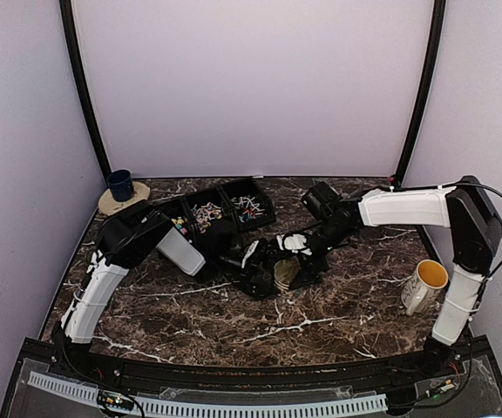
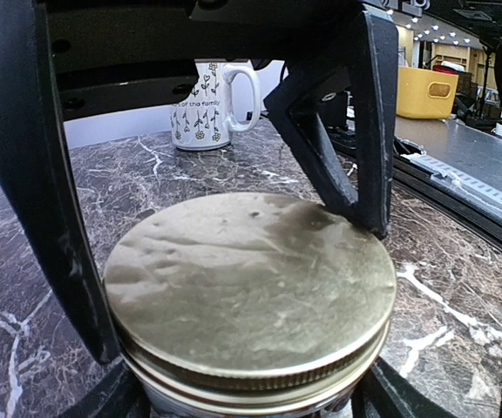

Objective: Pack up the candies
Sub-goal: Screw the bottle lid onto the packing bottle.

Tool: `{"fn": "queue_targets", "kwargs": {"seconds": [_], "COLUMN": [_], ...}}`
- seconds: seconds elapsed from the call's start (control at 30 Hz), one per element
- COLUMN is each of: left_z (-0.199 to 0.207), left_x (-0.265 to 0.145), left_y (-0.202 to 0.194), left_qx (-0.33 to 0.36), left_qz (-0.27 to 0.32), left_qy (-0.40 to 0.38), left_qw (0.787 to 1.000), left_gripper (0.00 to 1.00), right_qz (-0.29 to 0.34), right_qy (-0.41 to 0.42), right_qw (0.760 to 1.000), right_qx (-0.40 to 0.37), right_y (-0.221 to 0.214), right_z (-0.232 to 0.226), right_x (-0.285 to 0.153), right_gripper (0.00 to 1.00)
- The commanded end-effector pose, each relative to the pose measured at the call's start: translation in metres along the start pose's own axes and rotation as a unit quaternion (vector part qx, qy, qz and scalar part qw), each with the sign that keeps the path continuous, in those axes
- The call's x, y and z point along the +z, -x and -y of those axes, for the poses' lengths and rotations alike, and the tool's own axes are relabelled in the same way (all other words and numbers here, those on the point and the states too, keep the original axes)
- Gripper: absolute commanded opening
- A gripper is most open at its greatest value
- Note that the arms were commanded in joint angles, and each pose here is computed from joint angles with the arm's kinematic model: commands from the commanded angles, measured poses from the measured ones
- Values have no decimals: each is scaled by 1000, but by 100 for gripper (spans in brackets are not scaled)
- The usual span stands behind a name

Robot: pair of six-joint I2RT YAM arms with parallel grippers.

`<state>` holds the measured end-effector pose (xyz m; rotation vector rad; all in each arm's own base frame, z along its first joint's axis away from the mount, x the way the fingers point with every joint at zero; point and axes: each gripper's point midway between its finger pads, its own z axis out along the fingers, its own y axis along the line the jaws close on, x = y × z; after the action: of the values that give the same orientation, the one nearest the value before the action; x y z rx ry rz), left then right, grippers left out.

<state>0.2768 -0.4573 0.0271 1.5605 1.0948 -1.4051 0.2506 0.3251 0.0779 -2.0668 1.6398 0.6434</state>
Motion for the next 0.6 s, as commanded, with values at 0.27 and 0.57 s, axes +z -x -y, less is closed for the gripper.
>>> {"fn": "queue_targets", "kwargs": {"seconds": [0.27, 0.57], "left_z": [10, -14], "left_x": [-18, -33], "left_y": [-109, -102], "left_qx": [-182, -200], "left_qz": [-94, -100], "left_qy": [104, 218], "left_qw": [973, 950], "left_gripper": [74, 74], "right_qz": [-21, 14], "right_qy": [-65, -114], "right_qw": [990, 963], "right_qx": [120, 245], "right_y": [-17, -15], "right_z": [5, 18], "right_x": [13, 15], "right_gripper": [80, 80]}}
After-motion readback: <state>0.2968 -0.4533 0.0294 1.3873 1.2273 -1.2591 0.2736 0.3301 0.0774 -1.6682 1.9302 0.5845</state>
